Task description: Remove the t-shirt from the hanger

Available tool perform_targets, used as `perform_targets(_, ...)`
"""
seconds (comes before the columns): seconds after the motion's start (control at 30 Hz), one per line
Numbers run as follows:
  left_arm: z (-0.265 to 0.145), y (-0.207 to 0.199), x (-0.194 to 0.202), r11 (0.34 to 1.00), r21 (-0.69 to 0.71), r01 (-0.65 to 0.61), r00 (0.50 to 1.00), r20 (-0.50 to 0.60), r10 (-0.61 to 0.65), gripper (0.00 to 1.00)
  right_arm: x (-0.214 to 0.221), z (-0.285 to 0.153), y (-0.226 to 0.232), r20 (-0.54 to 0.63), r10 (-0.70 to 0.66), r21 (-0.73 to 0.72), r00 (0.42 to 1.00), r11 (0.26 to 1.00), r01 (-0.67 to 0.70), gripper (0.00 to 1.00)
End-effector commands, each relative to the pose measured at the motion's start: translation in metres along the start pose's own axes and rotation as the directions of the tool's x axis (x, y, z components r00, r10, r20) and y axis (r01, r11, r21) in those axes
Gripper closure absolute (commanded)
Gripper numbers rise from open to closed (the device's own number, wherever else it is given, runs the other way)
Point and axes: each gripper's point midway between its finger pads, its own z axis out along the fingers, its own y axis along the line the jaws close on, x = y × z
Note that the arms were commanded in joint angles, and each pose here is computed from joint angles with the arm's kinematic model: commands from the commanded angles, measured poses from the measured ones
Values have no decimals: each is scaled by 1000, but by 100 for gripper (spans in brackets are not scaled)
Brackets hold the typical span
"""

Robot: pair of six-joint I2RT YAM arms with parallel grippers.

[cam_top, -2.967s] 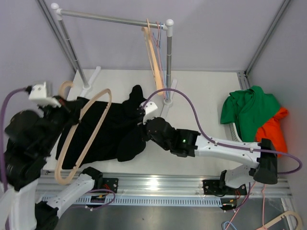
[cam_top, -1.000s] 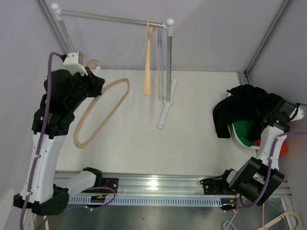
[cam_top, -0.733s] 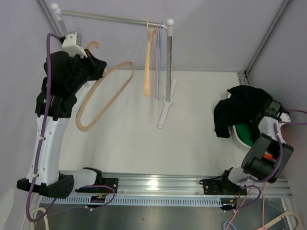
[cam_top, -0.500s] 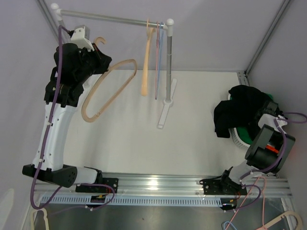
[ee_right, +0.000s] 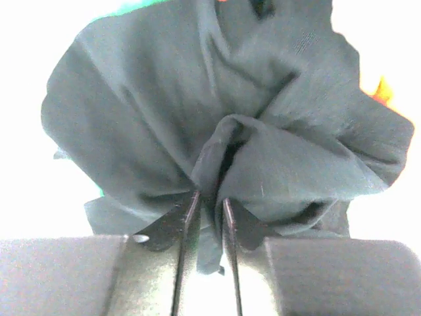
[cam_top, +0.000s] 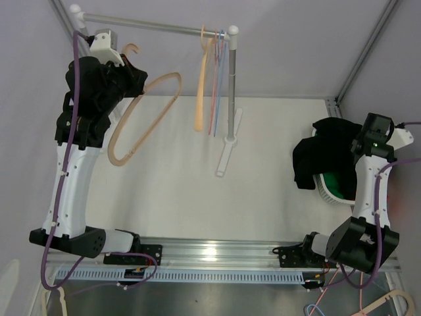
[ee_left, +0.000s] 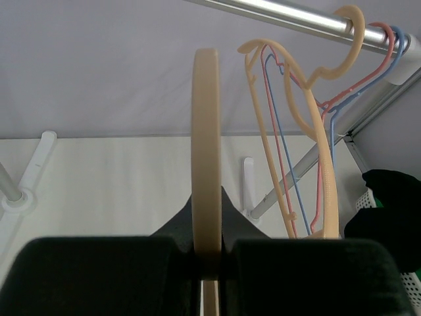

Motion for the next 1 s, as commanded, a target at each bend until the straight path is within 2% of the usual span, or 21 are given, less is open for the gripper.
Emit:
perform_targets(0.0, -19, -8, -37, 999, 14, -31, 993, 116, 29, 99, -14, -14, -7, 29, 2, 34, 1000, 999, -3, 70)
perform_targets(0.03, -19, -8, -38, 999, 16, -31, 993, 118, 29, 99, -15, -16, -6, 28, -4, 30, 1000, 1000, 3, 61)
perform_targets(0.07, -18, -8, -38, 999, 15, -31, 993, 116, 29, 99, -20, -19, -5, 36, -9, 30, 999, 1000, 7, 40)
perform_targets(0.1, -18, -9, -39, 999, 19, -30, 993, 117, 28, 99, -22, -22, -6, 47, -17, 39, 999, 999, 15, 32)
perform_targets(0.27, -15, -11, -40, 999, 30, -30, 993, 117, 26, 99, -38, -34, -9, 93, -29, 56, 995, 998, 24, 31)
perform_targets(0.37, -11, -13, -41, 999, 42, -35, 992, 124, 29, 99, -52, -53, -3, 121, -19, 15, 992, 1000, 17, 30)
perform_targets(0.67, 20, -30, -48, 986, 113, -124, 978, 180, 102, 99, -100, -155, 14, 267, 96, -282, 959, 959, -18, 24)
perform_targets(0.77, 32, -39, -59, 979, 125, -160, 969, 207, 131, 99, -101, -177, 24, 270, 98, -382, 958, 924, 14, 21)
perform_targets(0.83, 52, -44, -54, 976, 136, -170, 972, 188, 143, 99, -100, -185, 29, 271, 92, -424, 958, 905, 33, 20)
perform_targets(0.97, 70, -54, -62, 968, 155, -199, 961, 223, 162, 99, -101, -193, 31, 285, 91, -456, 954, 888, 51, 20)
